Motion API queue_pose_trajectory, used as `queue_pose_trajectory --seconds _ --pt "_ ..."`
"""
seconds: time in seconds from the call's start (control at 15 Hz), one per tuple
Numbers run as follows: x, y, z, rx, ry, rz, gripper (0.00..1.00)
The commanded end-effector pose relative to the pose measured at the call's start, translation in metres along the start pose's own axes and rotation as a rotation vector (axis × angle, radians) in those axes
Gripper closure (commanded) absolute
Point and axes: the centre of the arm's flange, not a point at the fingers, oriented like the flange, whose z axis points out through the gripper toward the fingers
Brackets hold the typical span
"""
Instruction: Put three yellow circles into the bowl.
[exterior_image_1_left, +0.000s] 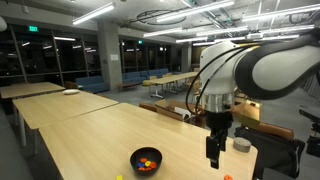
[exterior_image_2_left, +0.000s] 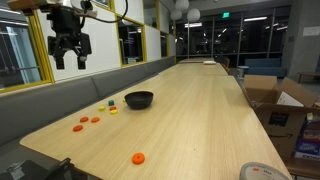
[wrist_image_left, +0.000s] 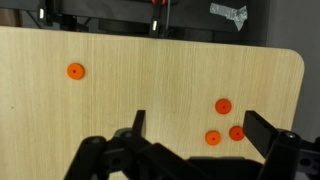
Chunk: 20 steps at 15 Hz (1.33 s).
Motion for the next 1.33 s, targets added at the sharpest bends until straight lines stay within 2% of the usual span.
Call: queue_pose_trajectory --seconds 0.0,0.6,1.27 --pt "0.002 -0.017 0.048 0.013 0.08 0.013 0.0" --pt "0.003 -0.085 0.151 0.017 0.105 -0.005 0.0" --pt "0.03 -0.113 0.213 0.056 0.125 -0.008 0.0"
